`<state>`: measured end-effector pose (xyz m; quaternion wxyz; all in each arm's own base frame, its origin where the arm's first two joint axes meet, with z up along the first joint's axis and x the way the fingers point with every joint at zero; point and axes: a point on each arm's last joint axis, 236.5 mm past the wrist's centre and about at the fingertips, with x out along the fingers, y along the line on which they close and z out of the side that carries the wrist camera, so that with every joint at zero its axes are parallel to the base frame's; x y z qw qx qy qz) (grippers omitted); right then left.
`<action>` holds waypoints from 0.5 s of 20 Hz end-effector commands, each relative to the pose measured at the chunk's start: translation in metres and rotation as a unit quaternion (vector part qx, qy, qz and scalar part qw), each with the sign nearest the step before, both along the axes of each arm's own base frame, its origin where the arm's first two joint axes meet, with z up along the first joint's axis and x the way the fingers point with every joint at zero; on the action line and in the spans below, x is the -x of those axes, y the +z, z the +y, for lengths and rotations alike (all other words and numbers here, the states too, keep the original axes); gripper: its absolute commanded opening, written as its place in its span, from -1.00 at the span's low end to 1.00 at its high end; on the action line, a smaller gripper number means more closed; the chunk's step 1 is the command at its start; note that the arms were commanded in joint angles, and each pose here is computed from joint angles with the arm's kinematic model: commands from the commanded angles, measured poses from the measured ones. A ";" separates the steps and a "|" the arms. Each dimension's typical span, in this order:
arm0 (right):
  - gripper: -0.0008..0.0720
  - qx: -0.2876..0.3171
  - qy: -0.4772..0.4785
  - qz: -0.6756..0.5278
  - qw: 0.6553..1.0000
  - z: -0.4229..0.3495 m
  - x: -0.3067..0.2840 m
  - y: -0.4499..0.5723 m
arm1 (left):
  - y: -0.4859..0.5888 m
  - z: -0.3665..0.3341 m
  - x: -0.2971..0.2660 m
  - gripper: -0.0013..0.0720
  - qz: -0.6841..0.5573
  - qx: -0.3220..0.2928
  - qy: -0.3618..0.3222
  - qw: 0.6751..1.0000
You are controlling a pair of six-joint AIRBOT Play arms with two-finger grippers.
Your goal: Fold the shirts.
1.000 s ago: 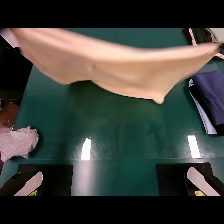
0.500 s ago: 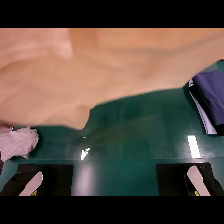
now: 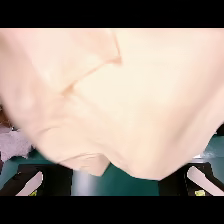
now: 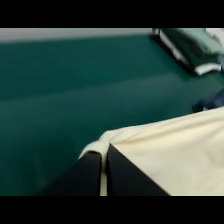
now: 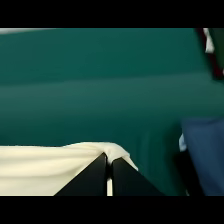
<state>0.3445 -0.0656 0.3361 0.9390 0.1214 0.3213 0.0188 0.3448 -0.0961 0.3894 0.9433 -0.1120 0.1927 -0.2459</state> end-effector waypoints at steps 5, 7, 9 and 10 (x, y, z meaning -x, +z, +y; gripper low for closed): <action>-0.93 -0.021 0.066 0.345 0.936 0.034 -0.066 -0.258 | -0.240 0.007 -0.105 -0.90 0.295 0.035 -0.031 0.954; -0.93 -0.029 0.049 0.331 0.942 0.035 -0.100 -0.290 | -0.263 0.008 -0.140 -0.90 0.273 0.050 -0.030 0.960; -0.93 -0.034 0.026 0.294 0.955 0.036 -0.135 -0.307 | -0.274 0.012 -0.173 -0.90 0.245 0.077 -0.008 0.966; -0.93 -0.031 0.020 0.271 0.962 0.035 -0.149 -0.308 | -0.276 0.014 -0.186 -0.90 0.227 0.087 0.002 0.970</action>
